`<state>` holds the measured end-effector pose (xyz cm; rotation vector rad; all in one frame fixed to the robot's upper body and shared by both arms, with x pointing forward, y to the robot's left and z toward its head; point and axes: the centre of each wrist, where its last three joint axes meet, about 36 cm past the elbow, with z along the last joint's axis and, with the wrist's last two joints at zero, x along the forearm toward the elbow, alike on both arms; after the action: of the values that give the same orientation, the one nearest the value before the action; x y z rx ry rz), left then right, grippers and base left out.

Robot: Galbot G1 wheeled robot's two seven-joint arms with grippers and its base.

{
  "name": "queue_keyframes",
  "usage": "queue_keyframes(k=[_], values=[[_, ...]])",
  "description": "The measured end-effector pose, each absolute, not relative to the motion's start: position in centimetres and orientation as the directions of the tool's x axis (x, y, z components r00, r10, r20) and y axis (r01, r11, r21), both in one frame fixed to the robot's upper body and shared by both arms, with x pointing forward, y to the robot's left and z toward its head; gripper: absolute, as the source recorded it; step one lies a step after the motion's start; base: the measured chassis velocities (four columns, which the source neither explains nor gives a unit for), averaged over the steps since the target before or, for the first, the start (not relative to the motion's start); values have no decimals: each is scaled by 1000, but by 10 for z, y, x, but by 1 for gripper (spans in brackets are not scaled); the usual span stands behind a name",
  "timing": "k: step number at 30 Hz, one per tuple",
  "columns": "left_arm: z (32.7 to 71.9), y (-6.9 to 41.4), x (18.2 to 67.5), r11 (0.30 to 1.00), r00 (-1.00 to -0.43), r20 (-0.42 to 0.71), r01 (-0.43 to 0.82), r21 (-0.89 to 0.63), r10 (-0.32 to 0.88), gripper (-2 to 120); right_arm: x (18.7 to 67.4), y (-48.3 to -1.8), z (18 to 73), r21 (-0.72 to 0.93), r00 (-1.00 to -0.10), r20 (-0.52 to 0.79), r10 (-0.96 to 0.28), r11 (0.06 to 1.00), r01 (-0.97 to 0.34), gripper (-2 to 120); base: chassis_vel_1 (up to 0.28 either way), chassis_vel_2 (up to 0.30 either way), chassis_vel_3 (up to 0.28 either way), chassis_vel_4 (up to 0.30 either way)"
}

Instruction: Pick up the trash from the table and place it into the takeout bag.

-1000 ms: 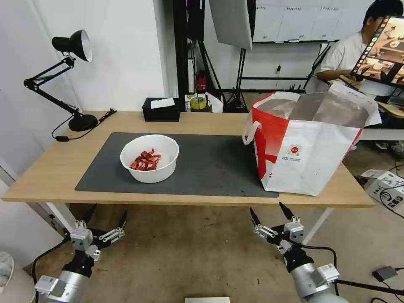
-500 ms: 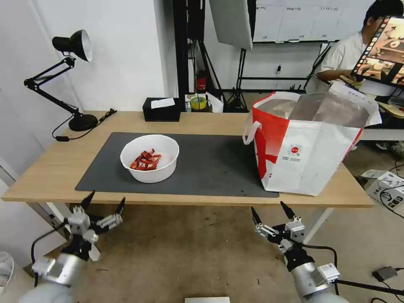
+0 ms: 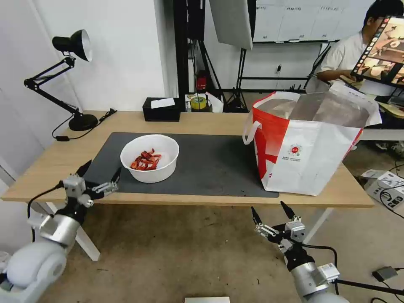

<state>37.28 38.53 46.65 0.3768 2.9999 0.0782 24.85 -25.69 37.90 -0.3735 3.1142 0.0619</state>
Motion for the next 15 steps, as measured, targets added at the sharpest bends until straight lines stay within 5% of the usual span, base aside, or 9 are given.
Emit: queue_keyframes(k=[10, 15], values=[[481, 397, 405, 970, -969, -74, 232, 72, 237, 100, 248, -257, 379, 39, -972, -9, -236, 971, -236, 100, 0, 0, 0, 0], [500, 405, 417, 978, -977, 40, 209, 2, 209, 100, 249, -257, 379, 39, -972, -9, -236, 971, -237, 100, 0, 0, 0, 0]])
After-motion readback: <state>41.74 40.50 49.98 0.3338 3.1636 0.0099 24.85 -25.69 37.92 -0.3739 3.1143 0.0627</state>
